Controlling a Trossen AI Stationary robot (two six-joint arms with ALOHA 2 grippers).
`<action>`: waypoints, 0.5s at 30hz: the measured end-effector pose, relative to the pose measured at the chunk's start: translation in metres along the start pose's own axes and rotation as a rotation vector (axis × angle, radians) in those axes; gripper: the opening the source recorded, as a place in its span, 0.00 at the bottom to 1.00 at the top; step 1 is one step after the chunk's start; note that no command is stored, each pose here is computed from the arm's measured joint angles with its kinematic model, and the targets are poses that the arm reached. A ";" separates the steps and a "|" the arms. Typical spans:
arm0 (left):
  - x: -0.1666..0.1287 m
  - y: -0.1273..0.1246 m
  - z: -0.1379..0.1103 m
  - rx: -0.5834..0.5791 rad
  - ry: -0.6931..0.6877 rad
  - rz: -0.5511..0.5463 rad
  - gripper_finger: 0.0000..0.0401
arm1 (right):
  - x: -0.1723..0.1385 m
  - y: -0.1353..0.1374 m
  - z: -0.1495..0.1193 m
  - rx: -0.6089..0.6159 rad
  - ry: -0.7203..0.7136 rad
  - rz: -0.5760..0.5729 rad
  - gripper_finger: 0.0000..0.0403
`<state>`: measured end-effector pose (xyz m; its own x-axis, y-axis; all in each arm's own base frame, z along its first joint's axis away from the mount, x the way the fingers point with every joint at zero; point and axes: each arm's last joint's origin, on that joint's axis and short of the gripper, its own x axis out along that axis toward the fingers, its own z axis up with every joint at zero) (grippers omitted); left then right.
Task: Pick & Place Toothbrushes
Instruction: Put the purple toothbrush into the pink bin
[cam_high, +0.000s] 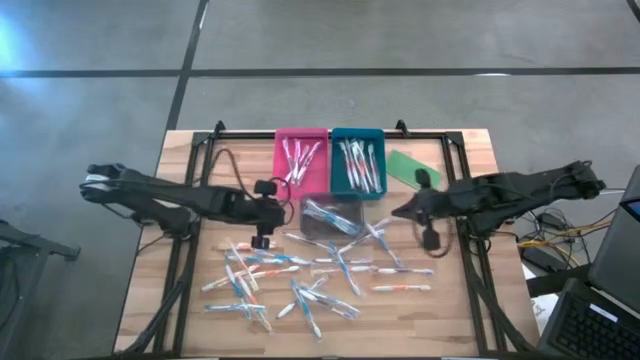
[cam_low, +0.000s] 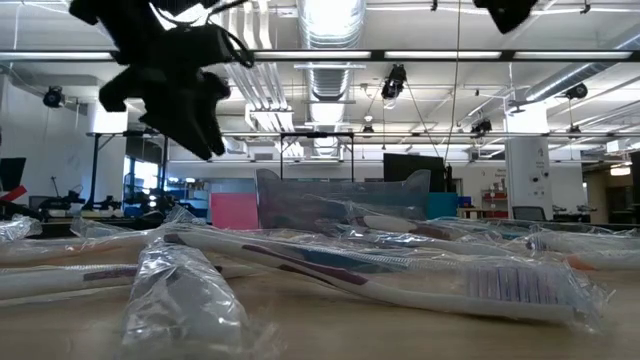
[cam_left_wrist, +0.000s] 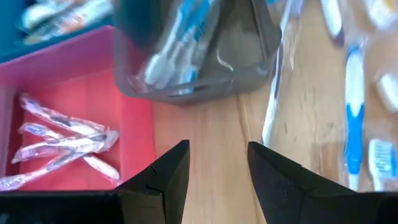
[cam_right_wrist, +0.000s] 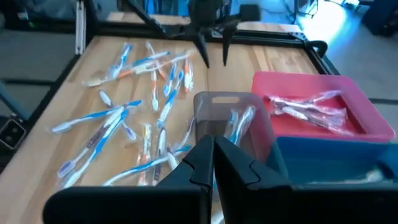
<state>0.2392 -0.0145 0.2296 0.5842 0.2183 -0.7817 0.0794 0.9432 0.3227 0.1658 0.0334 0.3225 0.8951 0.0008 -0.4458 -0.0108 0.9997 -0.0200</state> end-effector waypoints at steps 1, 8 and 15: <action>0.004 -0.001 0.002 0.007 0.017 -0.003 0.42 | -0.005 -0.002 -0.005 0.024 -0.013 0.001 0.02; 0.031 -0.009 0.001 0.039 0.118 -0.035 0.42 | -0.031 -0.010 -0.033 0.135 -0.075 -0.007 0.02; 0.052 -0.018 0.000 0.036 0.171 -0.120 0.42 | -0.038 -0.013 -0.049 0.141 -0.088 -0.005 0.02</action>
<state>0.2685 -0.0199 0.1834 0.4237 0.1468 -0.8938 0.1707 0.9561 0.2380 0.1103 0.0197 0.2962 0.9305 -0.0089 -0.3662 0.0514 0.9930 0.1064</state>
